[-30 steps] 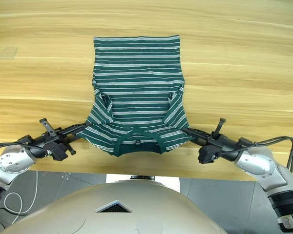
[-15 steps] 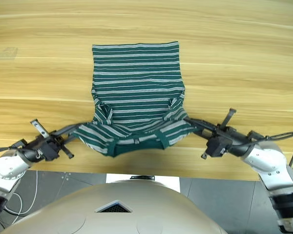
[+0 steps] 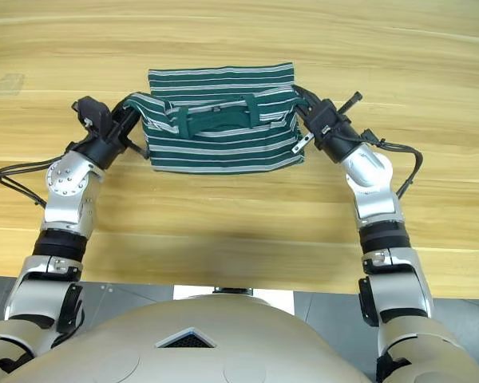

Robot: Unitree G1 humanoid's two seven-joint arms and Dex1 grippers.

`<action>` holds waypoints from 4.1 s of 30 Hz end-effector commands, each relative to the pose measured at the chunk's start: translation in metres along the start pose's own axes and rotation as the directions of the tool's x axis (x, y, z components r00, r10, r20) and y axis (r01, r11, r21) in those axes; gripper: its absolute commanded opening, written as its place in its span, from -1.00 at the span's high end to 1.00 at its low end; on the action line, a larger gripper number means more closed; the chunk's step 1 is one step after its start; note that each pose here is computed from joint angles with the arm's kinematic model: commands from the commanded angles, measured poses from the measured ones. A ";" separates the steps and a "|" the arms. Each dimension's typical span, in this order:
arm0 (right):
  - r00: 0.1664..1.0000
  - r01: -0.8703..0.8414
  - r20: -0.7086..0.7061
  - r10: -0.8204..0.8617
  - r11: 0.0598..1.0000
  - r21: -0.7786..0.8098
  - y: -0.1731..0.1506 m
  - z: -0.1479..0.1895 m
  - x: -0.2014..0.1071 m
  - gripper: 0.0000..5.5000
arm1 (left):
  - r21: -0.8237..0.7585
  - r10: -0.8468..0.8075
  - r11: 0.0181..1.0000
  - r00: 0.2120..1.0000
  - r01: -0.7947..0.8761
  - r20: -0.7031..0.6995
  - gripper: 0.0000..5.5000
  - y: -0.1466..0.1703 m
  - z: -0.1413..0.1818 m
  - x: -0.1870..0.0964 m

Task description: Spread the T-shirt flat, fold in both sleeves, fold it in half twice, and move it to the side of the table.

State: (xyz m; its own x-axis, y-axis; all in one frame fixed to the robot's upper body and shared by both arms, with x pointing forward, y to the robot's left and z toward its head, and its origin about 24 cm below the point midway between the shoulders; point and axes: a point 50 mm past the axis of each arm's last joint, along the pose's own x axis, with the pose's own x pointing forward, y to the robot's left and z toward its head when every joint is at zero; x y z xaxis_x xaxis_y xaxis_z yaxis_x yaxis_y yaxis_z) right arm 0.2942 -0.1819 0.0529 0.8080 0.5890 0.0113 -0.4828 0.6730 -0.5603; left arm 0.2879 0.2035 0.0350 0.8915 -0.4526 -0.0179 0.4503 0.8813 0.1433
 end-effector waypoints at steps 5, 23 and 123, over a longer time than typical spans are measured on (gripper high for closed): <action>0.989 0.120 -0.080 -0.120 0.993 -0.002 -0.010 -0.007 0.034 1.00 | -0.066 0.075 0.995 0.997 -0.076 -0.018 1.00 0.016 0.004 0.025; 0.879 0.395 -0.326 -0.347 0.914 0.092 -0.019 -0.026 0.064 -0.10 | -0.228 0.285 0.917 0.938 -0.327 -0.197 0.02 0.037 -0.010 0.054; 0.951 -0.144 -0.212 0.227 0.928 0.345 0.078 -0.033 -0.128 -0.32 | -0.638 -0.115 0.752 0.986 0.165 0.118 -0.44 -0.111 0.032 -0.066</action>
State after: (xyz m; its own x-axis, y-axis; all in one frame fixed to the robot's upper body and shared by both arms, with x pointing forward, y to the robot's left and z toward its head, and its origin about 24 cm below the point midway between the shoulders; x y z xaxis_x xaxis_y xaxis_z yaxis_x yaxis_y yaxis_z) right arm 0.1589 -0.2203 -0.0094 0.7269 0.6437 -0.2392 -0.6867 0.6819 -0.2518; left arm 0.1745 0.1268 0.0571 0.8062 -0.5806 0.1143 0.5405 0.6439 -0.5415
